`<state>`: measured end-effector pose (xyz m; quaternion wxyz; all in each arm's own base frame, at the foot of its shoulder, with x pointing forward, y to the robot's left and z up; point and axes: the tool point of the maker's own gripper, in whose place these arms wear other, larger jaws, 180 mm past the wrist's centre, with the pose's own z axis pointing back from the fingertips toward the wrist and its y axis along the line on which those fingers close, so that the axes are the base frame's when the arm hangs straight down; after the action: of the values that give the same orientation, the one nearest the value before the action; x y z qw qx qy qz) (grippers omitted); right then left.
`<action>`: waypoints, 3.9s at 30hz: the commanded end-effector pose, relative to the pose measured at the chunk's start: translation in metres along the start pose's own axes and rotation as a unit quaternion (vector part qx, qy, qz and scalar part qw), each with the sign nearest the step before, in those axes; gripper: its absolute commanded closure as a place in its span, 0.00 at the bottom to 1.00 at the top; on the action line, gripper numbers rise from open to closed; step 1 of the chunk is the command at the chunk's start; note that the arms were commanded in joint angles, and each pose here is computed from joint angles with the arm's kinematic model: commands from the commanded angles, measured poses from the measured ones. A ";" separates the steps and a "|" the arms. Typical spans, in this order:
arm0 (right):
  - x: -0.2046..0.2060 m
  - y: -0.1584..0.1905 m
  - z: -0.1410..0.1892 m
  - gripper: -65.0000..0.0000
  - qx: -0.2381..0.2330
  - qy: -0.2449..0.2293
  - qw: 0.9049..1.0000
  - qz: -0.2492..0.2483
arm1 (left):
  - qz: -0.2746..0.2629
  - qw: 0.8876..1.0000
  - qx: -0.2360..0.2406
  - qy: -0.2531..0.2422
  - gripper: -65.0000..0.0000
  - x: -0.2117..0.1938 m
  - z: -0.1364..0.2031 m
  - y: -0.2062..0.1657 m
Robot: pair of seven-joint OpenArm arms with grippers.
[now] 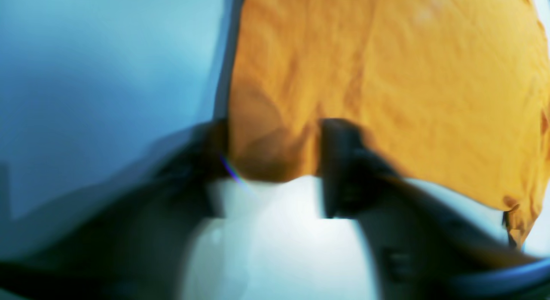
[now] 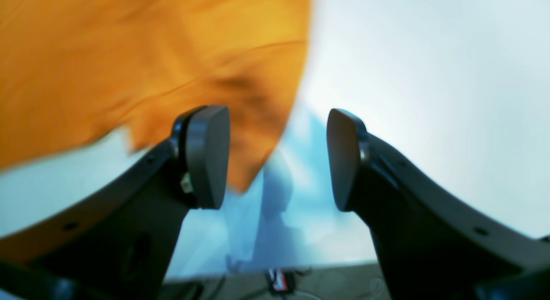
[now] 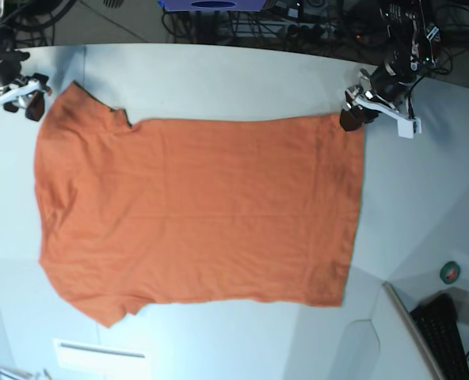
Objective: Layout the t-shirt on the table in an organized manner, then fold the t-shirt properly
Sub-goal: 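Release the shirt edge and reposition both grippers at its hem corners, then grasp the shirt edge with both grippers and fold it over lengthwise, then lower the folded edge onto the shirt and open both grippers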
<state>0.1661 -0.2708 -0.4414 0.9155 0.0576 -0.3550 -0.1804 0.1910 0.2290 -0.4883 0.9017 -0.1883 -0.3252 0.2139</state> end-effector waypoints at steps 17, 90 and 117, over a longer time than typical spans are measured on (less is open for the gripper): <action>-0.016 -0.005 -0.041 0.37 0.021 0.030 0.998 -0.060 | -0.009 1.000 0.006 0.008 1.00 -0.001 0.004 0.004; 0.060 0.068 -0.025 1.00 0.047 0.077 0.995 0.039 | -0.086 0.994 -0.013 -0.061 1.00 0.106 0.017 -0.061; 0.084 0.079 -0.090 1.00 0.072 0.067 0.995 -0.006 | -0.035 0.997 0.007 -0.063 1.00 0.143 -0.030 -0.056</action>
<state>0.2952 -0.2259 -0.4491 0.9363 0.1394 -0.2801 -0.1593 0.3140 0.2427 -0.4256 0.8976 -0.1564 -0.3603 0.2002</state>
